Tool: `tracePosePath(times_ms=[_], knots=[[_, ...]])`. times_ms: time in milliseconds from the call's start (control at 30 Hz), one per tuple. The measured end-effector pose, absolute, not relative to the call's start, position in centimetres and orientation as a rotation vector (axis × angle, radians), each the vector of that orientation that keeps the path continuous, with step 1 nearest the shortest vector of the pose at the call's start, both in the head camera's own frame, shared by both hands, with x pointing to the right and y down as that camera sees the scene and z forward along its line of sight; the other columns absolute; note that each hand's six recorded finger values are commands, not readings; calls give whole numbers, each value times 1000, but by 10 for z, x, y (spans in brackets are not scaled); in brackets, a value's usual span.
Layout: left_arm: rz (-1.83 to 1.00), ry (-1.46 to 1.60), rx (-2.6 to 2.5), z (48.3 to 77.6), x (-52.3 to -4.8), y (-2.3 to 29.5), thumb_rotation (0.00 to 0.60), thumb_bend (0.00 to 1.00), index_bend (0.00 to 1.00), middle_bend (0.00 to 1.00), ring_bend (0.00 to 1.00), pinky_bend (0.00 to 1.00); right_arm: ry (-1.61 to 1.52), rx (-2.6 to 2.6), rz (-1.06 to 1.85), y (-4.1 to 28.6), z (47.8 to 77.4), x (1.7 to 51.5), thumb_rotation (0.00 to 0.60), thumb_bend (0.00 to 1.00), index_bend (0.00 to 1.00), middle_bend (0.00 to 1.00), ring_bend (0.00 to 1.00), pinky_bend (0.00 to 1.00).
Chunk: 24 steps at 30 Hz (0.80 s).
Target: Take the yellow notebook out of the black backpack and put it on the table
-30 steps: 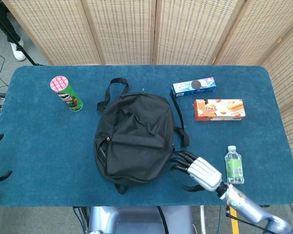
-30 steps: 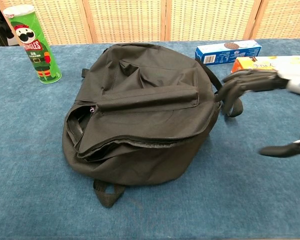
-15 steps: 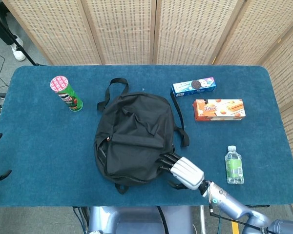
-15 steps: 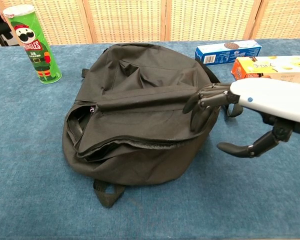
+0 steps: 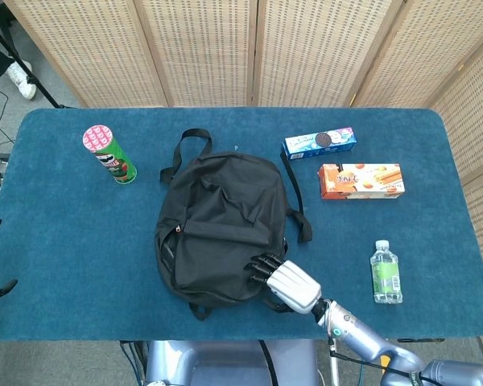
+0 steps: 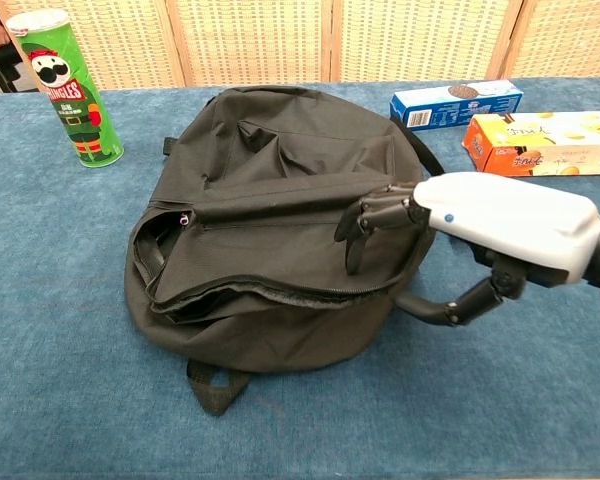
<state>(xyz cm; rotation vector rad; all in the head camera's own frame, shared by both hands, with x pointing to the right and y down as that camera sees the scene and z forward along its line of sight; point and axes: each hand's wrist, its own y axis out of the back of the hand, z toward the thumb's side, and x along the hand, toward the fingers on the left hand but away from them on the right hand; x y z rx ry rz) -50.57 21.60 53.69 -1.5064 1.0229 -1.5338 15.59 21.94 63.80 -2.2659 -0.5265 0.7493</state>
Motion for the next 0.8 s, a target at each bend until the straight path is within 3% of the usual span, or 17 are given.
tracePosePath(times_ms=[300, 800], knots=[[-1534, 1026, -1509, 536, -506, 216, 600, 0, 0, 0, 0, 0, -679, -2311, 749, 212, 643, 145, 600, 515, 610, 496, 389, 352], [-1529, 1007, -1522, 538, -503, 218, 600, 0, 0, 0, 0, 0, -871, -2400, 801, 190, 643, 120, 600, 517, 676, 547, 415, 408]])
